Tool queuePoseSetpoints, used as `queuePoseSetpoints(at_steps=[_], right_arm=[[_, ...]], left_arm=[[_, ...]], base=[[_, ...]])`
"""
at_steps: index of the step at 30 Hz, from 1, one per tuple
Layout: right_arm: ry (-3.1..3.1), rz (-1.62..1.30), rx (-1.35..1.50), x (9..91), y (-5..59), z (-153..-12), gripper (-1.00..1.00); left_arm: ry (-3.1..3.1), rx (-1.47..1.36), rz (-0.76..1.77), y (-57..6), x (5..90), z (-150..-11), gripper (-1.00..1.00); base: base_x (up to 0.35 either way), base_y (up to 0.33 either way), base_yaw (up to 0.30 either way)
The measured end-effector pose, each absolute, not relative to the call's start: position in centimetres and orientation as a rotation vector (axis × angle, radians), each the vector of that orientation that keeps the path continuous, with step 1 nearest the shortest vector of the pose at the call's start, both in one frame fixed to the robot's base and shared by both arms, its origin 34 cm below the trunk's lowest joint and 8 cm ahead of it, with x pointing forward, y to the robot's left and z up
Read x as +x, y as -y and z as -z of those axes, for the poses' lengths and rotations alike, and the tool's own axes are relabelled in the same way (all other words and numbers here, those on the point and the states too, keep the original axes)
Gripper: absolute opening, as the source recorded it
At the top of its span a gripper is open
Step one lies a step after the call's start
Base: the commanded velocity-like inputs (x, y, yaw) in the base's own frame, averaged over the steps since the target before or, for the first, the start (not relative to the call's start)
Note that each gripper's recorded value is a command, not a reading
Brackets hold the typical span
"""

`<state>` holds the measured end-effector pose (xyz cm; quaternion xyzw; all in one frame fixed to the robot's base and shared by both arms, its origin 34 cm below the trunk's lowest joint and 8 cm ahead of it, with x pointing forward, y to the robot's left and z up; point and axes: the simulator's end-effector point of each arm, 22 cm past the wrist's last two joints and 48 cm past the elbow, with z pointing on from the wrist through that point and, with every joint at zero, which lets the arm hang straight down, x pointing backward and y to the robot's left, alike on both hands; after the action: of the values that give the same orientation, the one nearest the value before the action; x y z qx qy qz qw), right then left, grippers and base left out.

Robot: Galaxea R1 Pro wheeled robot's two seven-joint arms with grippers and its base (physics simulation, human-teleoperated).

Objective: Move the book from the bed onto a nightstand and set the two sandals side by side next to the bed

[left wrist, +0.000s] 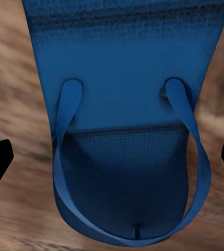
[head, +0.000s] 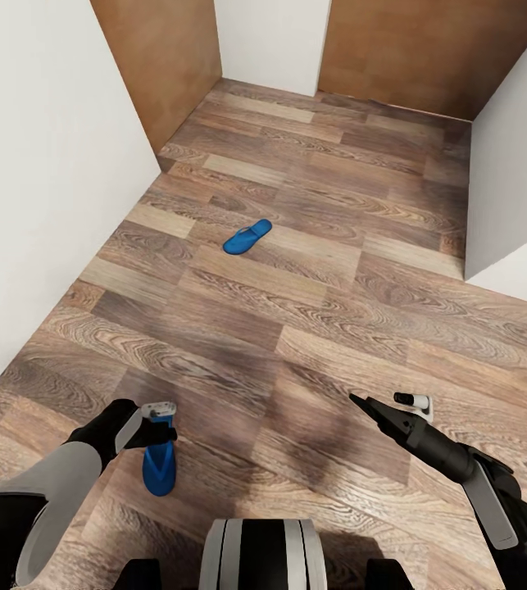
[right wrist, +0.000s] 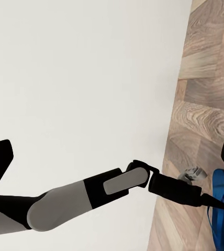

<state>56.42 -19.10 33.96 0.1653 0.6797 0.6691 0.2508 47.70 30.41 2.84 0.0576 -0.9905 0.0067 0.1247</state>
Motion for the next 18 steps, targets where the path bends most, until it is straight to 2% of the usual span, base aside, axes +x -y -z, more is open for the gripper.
queuePoseSetpoints(at_steps=[18], right_arm=[[-1.853,-1.820,0.451,56.40,19.10,-33.89,1.00]], left_arm=[[2.885,0.158,-0.017,-30.28,47.63,-2.82,1.00]], base=[[0.000,0.000,0.000]])
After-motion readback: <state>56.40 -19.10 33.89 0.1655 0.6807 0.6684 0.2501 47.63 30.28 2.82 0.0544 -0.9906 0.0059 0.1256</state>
